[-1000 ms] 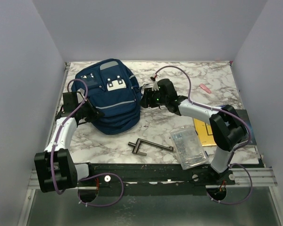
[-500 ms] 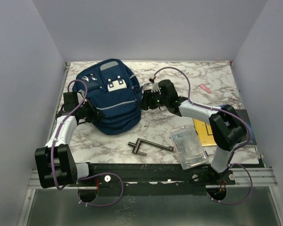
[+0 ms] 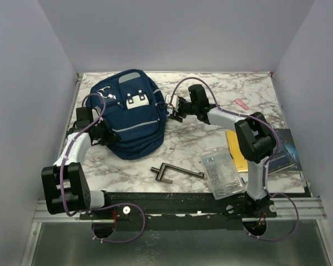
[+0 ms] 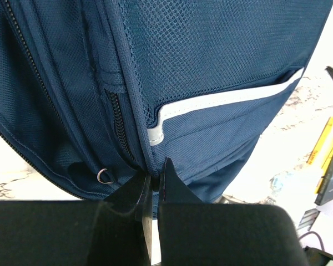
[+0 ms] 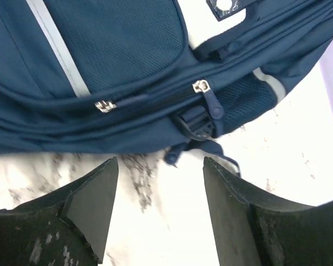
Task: Pack the student bag
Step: Zip the student bag at the center of the board.
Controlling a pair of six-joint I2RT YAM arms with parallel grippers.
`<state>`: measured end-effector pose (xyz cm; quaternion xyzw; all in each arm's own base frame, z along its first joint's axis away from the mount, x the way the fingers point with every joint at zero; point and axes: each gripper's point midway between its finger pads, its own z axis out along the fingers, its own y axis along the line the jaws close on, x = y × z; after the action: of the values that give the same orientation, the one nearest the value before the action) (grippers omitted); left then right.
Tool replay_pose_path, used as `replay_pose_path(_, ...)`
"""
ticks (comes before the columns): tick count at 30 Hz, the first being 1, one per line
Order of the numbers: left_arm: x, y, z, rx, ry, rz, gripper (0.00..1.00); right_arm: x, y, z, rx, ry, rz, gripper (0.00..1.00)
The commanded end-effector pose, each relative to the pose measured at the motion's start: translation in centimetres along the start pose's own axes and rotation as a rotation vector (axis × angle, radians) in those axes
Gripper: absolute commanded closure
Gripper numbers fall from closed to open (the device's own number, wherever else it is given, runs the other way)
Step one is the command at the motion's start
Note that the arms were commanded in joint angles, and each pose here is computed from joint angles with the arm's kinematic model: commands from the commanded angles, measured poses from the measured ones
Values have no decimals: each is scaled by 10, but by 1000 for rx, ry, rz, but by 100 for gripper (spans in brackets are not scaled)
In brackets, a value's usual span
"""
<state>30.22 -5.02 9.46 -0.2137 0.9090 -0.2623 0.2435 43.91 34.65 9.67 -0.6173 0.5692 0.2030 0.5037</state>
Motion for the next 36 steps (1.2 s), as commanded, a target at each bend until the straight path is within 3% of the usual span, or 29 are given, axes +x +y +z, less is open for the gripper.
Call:
replay_pose_path(1, -14, 13, -4, -85, -37, 105, 100, 10, 14, 5, -169, 6, -246, 33)
replay_pose_path(7, -19, 15, -6, -104, -53, 118, 100, 25, 22, 19, -256, 46, -274, 32)
replay_pose_path(31, -23, 7, -7, -77, -63, 136, 100, -34, 35, 33, -336, -55, -308, 32)
replay_pose_path(36, -21, 6, -7, -73, -63, 140, 100, -16, 37, 46, -363, -8, -314, 33)
